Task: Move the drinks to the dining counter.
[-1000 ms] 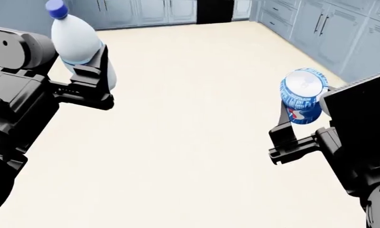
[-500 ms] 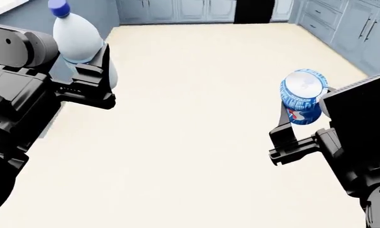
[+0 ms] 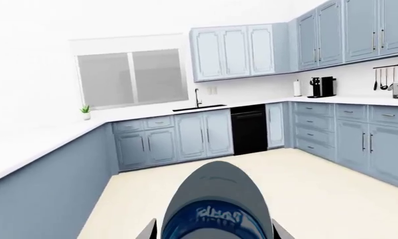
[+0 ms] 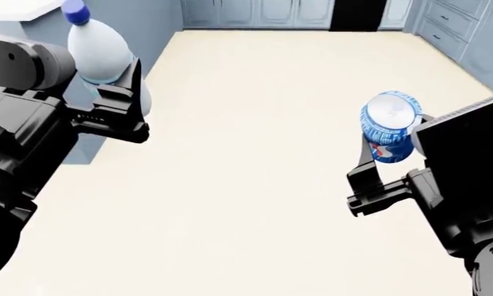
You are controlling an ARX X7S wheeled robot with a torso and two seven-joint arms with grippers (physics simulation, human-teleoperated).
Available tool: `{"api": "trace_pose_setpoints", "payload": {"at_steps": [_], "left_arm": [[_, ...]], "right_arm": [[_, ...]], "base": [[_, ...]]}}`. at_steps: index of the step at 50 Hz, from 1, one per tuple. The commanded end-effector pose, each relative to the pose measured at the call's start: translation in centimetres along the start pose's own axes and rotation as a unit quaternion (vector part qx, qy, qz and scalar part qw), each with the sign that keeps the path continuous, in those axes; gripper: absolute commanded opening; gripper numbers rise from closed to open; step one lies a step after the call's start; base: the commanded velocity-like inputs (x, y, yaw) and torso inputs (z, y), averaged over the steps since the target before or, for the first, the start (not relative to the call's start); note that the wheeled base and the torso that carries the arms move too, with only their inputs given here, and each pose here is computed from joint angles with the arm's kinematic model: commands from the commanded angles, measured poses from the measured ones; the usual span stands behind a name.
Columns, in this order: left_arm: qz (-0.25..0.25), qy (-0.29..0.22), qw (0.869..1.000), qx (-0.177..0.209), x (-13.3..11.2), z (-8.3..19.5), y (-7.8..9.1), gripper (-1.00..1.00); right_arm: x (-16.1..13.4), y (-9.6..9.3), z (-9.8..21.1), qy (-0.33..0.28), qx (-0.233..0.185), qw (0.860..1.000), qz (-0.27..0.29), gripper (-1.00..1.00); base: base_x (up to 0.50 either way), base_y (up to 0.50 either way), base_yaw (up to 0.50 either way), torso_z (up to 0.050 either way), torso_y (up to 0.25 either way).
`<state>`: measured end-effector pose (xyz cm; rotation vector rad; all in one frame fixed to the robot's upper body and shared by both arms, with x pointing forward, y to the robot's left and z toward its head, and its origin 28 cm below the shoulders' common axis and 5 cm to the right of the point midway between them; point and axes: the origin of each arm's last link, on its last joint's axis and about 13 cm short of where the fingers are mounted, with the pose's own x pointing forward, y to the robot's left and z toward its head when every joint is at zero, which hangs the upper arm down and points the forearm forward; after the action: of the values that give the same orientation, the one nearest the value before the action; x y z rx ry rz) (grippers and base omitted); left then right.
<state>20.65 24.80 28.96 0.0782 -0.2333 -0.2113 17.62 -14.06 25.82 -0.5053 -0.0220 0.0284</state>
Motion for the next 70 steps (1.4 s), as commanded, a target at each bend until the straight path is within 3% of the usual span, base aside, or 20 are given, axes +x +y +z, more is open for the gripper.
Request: {"api": "trace_pose_setpoints", "payload": {"at_steps": [1,14,24,31,36,39,45,70], "left_arm": [[0.007,-0.005,1.000,-0.006,0.0,-0.1,0.1,-1.00],[0.007,-0.003,1.000,-0.007,0.1,-0.4,0.2,-1.00],[0.008,-0.001,1.000,-0.007,0.1,-0.5,0.3,-1.00],[0.009,0.001,1.000,-0.010,0.2,-0.8,0.3,-1.00],[0.008,0.002,1.000,-0.010,0.2,-1.0,0.3,-1.00],[0.008,0.004,1.000,-0.011,0.2,-1.2,0.3,-1.00],[0.008,0.004,1.000,-0.011,0.1,-1.2,0.3,-1.00],[0.006,0.004,1.000,-0.009,0.1,-1.1,0.3,-1.00]], "right_arm": [[0.1,-0.1,0.0,-0.011,-0.004,1.000,-0.003,-1.00],[0.3,0.1,-0.1,-0.013,-0.001,1.000,0.003,-1.00],[0.5,0.0,-0.3,-0.001,0.000,1.000,-0.016,-1.00],[0.3,0.1,-0.3,0.005,-0.001,1.000,0.001,-1.00],[0.1,0.1,-0.5,0.007,0.015,1.000,0.003,-1.00],[-0.1,-0.1,-0.7,0.011,0.053,0.998,0.016,-1.00],[0.2,-0.4,-1.0,0.015,0.041,0.999,-0.023,-1.00],[0.2,-0.2,-1.0,0.023,0.016,0.999,-0.030,-1.00]], "base": [[0.00,0.17,0.00,0.000,0.000],[0.03,0.21,0.00,0.001,0.000],[0.35,0.44,0.00,0.000,0.001],[0.36,0.49,0.00,0.000,0.003],[0.40,0.49,0.00,0.000,0.002],[0.26,0.51,0.00,0.000,0.000],[0.02,0.50,0.00,0.000,0.003],[-0.19,0.50,0.00,0.000,0.002]]}}
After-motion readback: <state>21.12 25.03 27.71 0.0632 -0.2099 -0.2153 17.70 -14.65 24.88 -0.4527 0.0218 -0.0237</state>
